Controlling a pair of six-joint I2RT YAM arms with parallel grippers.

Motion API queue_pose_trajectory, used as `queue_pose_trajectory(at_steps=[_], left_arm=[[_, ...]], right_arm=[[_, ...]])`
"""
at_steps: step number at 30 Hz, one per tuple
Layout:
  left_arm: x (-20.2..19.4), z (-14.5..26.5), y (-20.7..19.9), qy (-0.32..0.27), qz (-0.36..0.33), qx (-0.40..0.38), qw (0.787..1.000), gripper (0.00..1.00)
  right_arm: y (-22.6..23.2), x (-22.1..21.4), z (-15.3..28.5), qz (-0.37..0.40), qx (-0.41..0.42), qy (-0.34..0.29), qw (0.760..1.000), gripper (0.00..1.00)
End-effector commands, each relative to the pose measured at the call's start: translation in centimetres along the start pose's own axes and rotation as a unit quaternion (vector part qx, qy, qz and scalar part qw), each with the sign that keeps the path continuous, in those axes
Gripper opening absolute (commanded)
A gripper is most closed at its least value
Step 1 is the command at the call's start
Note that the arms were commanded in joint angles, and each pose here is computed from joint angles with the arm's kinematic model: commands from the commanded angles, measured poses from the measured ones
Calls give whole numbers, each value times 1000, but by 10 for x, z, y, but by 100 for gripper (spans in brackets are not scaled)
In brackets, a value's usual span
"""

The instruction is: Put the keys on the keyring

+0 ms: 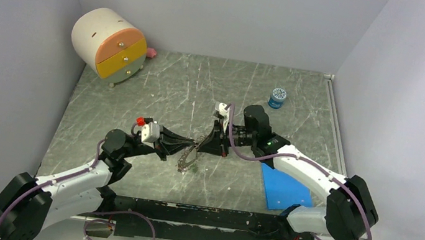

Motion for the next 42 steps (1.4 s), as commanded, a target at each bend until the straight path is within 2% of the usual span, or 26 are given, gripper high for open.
queue_pose_trajectory(at_steps=[1, 5, 8, 17, 25, 31, 37, 40, 42], left_arm=[[16, -2, 2, -24, -28, 0, 999, 2], [16, -2, 2, -21, -29, 1, 999, 2], [17, -2, 3, -18, -31, 3, 999, 2], [16, 0, 5, -8, -33, 10, 999, 2], [6, 2, 15, 10, -23, 42, 999, 3], [-3, -3, 32, 54, -11, 72, 996, 3], [2, -21, 61, 76, -14, 101, 992, 3], [2, -36, 78, 80, -12, 110, 991, 3], [1, -45, 93, 79, -5, 122, 989, 2]], right_arm=[[9, 29, 3, 44, 4, -30, 999, 12], [4, 30, 10, 52, -30, -40, 997, 33], [-3, 29, 14, 51, -64, -44, 996, 43], [5, 35, 26, 76, -75, -70, 992, 58], [0, 36, 27, 71, -92, -71, 991, 61], [-19, 29, 31, 50, -148, -72, 985, 69], [-40, 25, 48, 29, -227, -99, 968, 92], [-50, 21, 58, 19, -263, -106, 959, 99], [-58, 19, 67, 7, -292, -115, 950, 99]])
Point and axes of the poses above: each gripper's point midway between its finger pads, its own z axis back along the fingers, its own y axis along the line the jaws close on, x = y × z, the point moved 1 cm from there along z, back along the fingers, and after that the axes turned 8 degrees about -z, right-handed, at the moved point
